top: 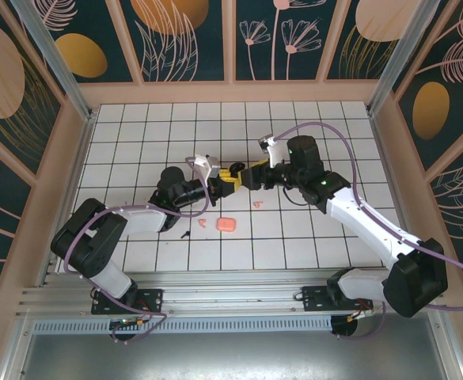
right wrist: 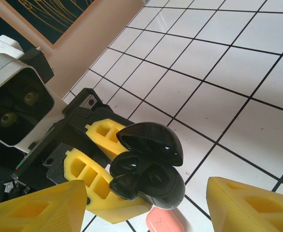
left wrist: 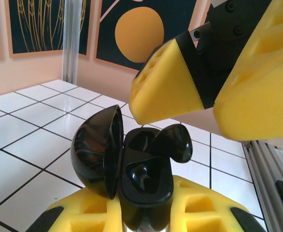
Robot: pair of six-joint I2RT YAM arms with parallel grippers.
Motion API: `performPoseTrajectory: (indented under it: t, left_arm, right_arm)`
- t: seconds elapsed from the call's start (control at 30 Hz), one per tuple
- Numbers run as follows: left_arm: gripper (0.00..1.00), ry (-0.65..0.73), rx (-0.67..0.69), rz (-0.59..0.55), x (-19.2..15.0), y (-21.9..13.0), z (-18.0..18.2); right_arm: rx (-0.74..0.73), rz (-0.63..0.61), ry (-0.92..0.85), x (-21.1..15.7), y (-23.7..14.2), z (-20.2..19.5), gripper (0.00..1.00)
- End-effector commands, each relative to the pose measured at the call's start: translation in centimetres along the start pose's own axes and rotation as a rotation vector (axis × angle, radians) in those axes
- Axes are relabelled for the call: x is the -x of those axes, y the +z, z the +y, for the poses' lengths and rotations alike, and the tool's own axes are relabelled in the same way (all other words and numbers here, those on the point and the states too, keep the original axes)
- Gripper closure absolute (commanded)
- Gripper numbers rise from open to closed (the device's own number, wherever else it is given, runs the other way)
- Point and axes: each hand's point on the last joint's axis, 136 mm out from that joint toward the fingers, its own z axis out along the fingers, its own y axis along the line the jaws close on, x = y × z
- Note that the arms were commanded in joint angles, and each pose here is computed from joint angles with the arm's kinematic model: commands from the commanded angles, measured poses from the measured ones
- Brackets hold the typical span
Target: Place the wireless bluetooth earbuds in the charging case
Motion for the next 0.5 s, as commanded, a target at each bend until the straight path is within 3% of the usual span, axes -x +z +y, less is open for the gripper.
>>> performPoseTrajectory:
  t: [0.0, 0.47]
  left_arm:
    - [0.92, 0.059, -0.007, -0.04, 2.1, 0.1, -0.3]
    - [0.92, 0.064, -0.008, -0.033, 2.4, 0.4, -0.2]
  right_arm:
    - [0.008, -0.016, 0.005, 1.0, -0.4, 0.5, 0.33]
    - [-0.039, 0.024, 0.014, 0.0, 0.2, -0.7, 0.31]
